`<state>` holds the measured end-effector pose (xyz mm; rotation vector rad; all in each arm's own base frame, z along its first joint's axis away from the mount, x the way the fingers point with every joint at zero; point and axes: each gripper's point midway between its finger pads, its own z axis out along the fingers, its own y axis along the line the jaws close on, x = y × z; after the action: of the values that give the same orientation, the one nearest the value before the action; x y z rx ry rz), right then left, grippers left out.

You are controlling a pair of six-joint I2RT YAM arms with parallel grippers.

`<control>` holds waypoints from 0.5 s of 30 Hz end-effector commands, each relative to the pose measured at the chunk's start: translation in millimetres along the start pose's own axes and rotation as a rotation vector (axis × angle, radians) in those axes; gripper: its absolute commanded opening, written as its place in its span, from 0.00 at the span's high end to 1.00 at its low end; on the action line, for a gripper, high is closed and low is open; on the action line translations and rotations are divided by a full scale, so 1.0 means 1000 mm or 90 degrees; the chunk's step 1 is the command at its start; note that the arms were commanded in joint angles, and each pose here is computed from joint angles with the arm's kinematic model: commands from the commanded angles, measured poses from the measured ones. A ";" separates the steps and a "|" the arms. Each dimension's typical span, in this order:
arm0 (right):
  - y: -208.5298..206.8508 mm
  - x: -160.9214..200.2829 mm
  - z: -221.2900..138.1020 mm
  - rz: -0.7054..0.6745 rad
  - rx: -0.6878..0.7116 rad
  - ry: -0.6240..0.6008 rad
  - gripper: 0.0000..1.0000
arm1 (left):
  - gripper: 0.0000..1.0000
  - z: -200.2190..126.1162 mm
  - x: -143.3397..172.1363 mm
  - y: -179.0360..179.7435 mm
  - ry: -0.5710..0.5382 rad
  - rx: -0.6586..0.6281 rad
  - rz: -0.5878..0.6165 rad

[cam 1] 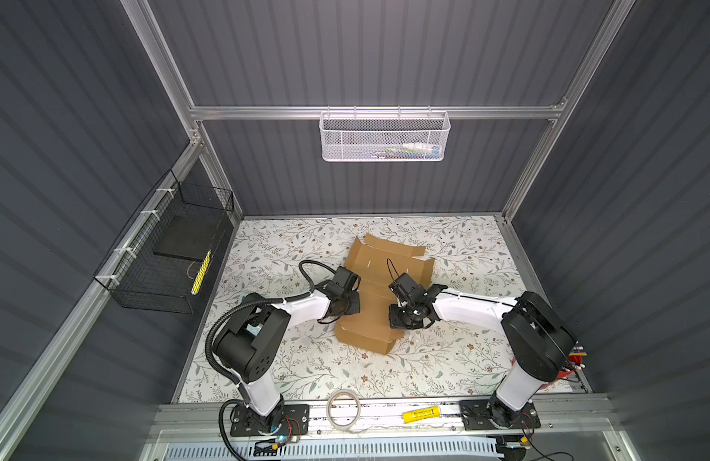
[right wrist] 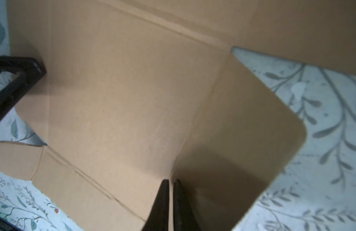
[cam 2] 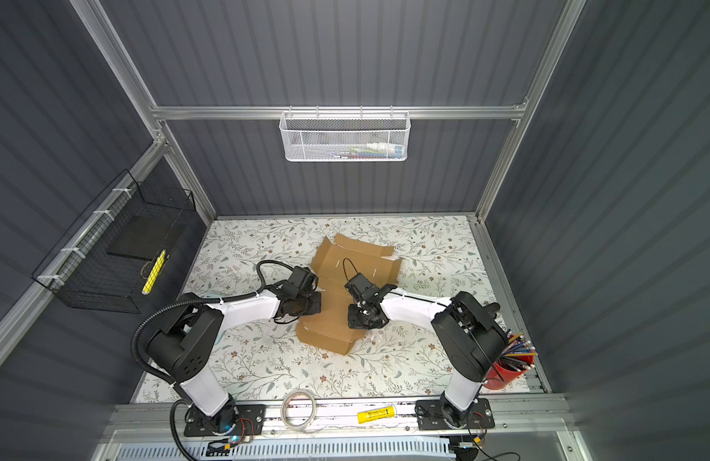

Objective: Assemble paper box
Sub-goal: Rotate the paper box at the center of the table.

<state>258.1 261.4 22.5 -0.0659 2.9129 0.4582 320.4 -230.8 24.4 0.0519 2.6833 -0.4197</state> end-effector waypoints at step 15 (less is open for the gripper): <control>-0.033 -0.032 0.015 -0.010 0.031 0.016 0.89 | 1.00 -0.001 0.053 0.001 0.053 0.053 -0.106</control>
<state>299.1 246.5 17.3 -0.0524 2.8915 0.4669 303.4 -238.9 23.6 -0.0911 2.6396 -0.6081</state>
